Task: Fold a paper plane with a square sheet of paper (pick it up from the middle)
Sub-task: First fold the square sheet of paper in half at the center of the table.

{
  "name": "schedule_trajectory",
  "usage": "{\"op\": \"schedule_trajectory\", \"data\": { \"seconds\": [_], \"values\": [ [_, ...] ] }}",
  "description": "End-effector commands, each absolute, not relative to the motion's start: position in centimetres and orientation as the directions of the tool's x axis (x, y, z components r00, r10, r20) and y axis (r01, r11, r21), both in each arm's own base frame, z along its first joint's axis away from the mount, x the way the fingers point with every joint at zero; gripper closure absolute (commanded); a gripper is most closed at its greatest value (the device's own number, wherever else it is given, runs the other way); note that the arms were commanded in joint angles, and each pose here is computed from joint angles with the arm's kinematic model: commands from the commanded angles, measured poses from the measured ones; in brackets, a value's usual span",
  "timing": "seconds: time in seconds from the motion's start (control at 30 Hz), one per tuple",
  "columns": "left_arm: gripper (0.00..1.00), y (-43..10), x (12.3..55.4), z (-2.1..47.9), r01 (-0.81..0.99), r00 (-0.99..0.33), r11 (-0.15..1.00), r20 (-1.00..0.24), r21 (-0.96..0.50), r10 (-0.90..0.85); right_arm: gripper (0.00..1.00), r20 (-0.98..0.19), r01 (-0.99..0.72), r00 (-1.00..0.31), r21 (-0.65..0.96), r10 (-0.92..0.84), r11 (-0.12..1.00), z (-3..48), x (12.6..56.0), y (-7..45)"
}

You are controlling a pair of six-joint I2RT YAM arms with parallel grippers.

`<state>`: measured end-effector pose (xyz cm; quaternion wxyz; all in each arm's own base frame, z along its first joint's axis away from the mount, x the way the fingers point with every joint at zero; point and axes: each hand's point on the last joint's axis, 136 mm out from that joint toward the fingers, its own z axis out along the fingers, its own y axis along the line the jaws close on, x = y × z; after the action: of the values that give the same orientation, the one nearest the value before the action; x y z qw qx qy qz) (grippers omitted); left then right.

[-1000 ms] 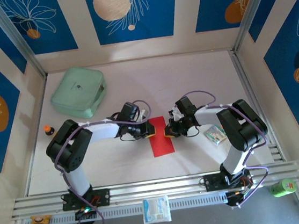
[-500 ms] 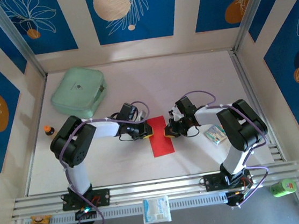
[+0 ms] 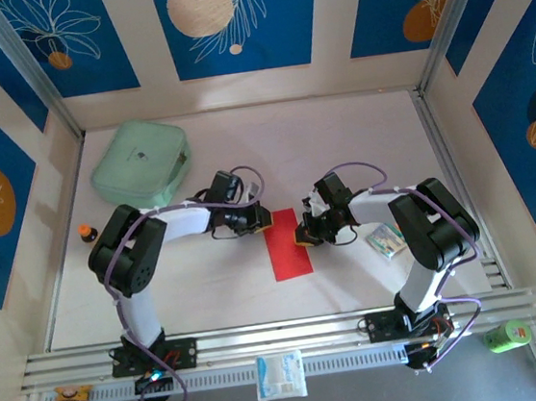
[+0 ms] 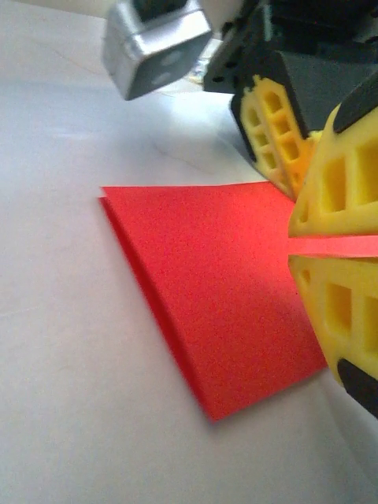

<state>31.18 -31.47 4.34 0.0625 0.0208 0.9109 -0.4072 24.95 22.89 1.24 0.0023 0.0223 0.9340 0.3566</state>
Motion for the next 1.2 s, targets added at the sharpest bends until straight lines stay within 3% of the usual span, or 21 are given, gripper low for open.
{"op": "schedule_trajectory", "data": {
  "seconds": [0.0,0.67,0.97,1.17],
  "values": [
    [0.86,-30.7,32.3,2.6,0.075,-0.993,0.684,-0.118,-0.726,-0.016,1.00,0.139,0.142,-0.987,0.545,0.078,0.826,-1.9,21.7,20.2],
    [0.92,-27.8,37.2,2.6,-0.116,-0.960,0.781,-0.134,-0.614,-0.247,1.00,0.123,0.109,-0.991,0.594,0.044,0.797,-1.1,21.6,21.0],
    [0.91,-29.0,36.5,6.7,-0.036,-0.963,0.773,-0.185,-0.633,-0.196,1.00,0.095,0.091,-0.995,0.611,0.041,0.786,0.0,22.2,21.5],
    [0.90,-32.3,32.9,7.6,0.102,-0.982,0.712,-0.186,-0.695,-0.042,0.88,0.010,0.050,-0.998,0.679,0.059,0.733,4.1,23.3,22.2]
  ]
}}
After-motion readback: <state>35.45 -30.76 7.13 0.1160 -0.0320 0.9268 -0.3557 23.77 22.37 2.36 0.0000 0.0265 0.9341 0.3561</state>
